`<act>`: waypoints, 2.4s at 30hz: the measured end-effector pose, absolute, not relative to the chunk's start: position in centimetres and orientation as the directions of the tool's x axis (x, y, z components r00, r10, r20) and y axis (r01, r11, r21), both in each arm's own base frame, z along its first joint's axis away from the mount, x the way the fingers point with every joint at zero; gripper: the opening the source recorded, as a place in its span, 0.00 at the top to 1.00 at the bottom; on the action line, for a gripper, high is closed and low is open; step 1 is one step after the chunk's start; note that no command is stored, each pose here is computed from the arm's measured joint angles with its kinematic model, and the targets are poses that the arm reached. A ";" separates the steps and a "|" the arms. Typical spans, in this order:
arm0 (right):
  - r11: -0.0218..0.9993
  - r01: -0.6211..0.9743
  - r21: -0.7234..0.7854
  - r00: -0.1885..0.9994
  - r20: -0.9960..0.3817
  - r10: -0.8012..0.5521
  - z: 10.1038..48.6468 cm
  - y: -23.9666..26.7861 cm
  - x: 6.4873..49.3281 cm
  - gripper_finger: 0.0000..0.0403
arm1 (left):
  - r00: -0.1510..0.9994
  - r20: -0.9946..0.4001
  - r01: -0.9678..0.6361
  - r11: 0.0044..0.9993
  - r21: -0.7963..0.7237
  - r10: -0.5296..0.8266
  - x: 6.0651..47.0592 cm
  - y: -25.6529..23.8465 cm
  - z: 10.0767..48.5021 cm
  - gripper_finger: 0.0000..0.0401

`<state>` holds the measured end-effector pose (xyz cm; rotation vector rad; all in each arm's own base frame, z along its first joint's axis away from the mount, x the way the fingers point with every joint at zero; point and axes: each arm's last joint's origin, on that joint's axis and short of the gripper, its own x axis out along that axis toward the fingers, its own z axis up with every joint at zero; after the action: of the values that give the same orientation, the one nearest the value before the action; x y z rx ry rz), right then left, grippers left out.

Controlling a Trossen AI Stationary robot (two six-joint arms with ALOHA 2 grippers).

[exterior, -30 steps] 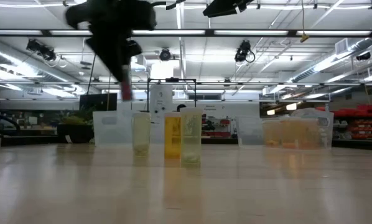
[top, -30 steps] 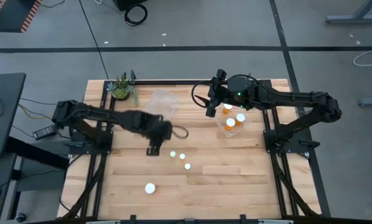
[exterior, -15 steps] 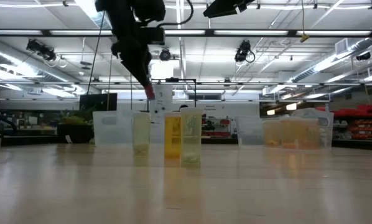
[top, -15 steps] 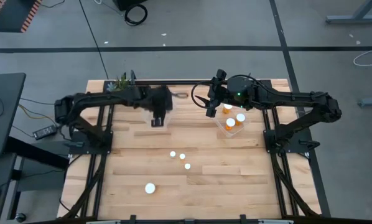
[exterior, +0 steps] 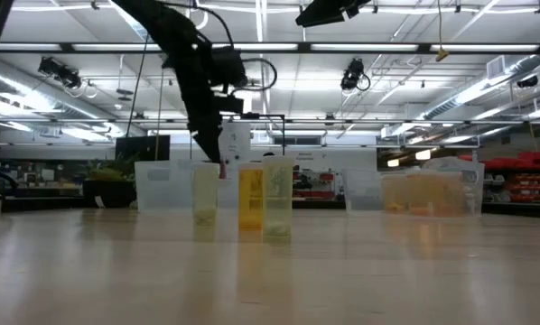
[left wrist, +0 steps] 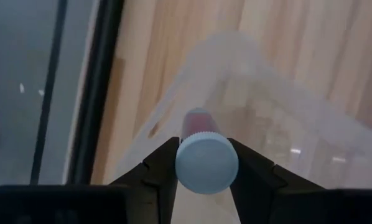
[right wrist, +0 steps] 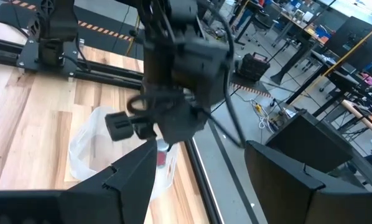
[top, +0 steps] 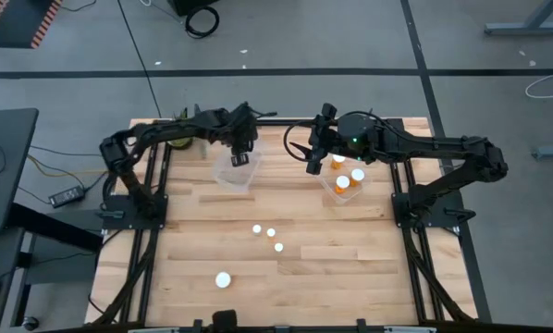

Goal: Pick and place medicine bottles into bin by pill shape (circle, oval)
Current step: Put the small blue pill bottle into the left transparent bin, then put the small yellow pill bottle into the left transparent bin

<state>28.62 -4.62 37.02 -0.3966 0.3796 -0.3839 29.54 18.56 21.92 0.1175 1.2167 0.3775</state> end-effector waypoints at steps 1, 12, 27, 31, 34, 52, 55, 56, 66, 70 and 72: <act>0.853 0.284 -0.437 0.860 -0.278 -0.428 37.0 -4.6 28.6 0.38 | 0.278 -0.899 -0.223 0.933 0.282 0.338 29.6 18.9 21.4 0.66; 0.856 0.281 -0.434 0.861 -0.279 -0.425 37.0 -4.6 28.6 0.38 | 0.151 -0.951 -0.227 0.946 0.233 0.270 29.3 20.1 17.8 0.68; 0.858 0.279 -0.431 0.862 -0.280 -0.422 37.0 -4.6 28.6 0.38 | 0.128 -0.946 -0.270 0.928 0.257 0.299 29.2 20.3 17.9 0.53; 0.859 0.279 -0.428 0.861 -0.284 -0.421 37.0 -4.6 28.6 0.38 | 0.109 -0.940 -0.252 0.924 0.288 0.323 29.1 20.3 18.0 0.45; 0.860 0.279 -0.428 0.861 -0.286 -0.421 36.9 -4.6 28.6 0.38 | 0.104 -0.938 -0.241 0.924 0.298 0.329 29.1 20.4 18.6 0.40; 0.861 0.271 -0.430 0.855 -0.303 -0.420 36.8 -4.6 28.6 0.38 | 0.203 -0.977 -0.088 0.995 0.049 0.066 33.2 14.1 24.8 0.35; 0.862 0.271 -0.429 0.854 -0.307 -0.421 36.7 -4.6 28.5 0.38 | 0.207 -0.977 -0.015 0.999 0.047 0.049 34.2 11.6 24.8 0.36; 0.859 0.276 -0.431 0.850 -0.307 -0.428 36.7 -4.6 28.5 0.38 | 0.206 -0.977 0.008 0.999 0.047 0.044 34.4 10.8 24.8 0.36; 0.840 0.331 -0.431 0.757 -0.410 -0.509 36.3 -4.7 26.5 0.38 | 0.158 -0.987 0.077 0.997 0.019 0.007 35.1 5.9 24.7 0.37; 0.837 0.344 -0.426 0.771 -0.380 -0.511 35.9 -4.4 24.7 0.39 | 0.128 -0.992 0.067 0.998 0.007 -0.002 34.9 5.1 24.7 0.38; 0.834 0.354 -0.424 0.776 -0.364 -0.515 35.3 -4.3 23.3 0.40 | 0.114 -0.993 0.061 0.998 0.002 -0.005 34.8 4.7 24.6 0.38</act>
<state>23.27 -4.34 35.32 -0.3453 0.4897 -0.4801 34.83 4.65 24.63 0.0460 1.4554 -0.0480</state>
